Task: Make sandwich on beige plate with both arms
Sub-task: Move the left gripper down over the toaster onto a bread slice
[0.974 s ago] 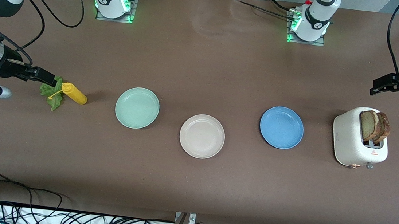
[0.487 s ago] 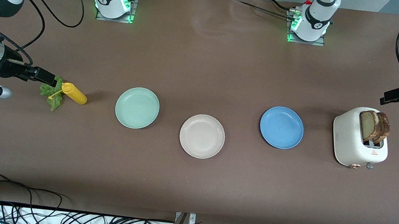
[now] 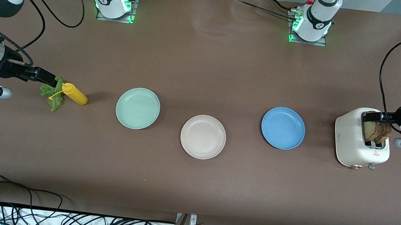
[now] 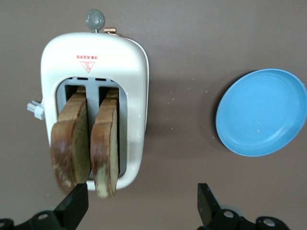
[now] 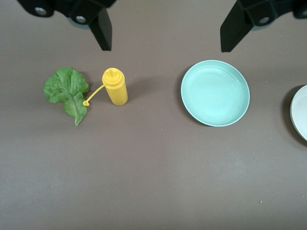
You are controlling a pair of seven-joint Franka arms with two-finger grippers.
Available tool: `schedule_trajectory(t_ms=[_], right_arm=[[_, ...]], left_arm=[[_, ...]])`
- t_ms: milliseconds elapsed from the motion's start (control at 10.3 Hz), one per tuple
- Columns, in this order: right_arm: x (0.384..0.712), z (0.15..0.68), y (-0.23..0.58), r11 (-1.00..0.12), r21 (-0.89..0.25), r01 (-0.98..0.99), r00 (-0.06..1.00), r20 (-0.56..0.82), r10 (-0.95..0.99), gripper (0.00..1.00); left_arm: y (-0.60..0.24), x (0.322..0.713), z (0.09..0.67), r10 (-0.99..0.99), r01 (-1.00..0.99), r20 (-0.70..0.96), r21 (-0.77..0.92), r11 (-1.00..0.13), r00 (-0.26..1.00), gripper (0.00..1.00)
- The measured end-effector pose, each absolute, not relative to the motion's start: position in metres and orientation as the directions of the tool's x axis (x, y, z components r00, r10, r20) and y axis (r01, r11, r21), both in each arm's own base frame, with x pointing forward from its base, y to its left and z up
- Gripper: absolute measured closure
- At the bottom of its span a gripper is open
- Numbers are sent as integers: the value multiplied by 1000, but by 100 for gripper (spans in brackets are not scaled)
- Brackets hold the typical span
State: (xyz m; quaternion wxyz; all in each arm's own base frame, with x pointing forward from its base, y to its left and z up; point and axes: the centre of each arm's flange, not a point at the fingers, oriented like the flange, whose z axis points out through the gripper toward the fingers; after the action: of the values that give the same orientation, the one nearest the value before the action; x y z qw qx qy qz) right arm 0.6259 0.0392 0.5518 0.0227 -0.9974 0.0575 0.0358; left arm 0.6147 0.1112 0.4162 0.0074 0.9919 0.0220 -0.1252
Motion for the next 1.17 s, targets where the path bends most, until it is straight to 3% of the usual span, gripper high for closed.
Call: schedule_trajectory(t_ms=[779, 974, 1169], right_arm=[[626, 552, 39, -992, -41, -116, 991, -74, -113, 0], [626, 552, 39, -992, -41, -116, 991, -74, -113, 0], [626, 552, 39, -992, -41, -116, 991, -74, -113, 0]], left_arm=[[115, 613, 380, 8, -3, -306, -33, -999, 952, 1], [115, 613, 363, 6, -3, -327, -29, -1000, 945, 13], [116, 614, 349, 7, -3, -346, -26, -1000, 938, 37]])
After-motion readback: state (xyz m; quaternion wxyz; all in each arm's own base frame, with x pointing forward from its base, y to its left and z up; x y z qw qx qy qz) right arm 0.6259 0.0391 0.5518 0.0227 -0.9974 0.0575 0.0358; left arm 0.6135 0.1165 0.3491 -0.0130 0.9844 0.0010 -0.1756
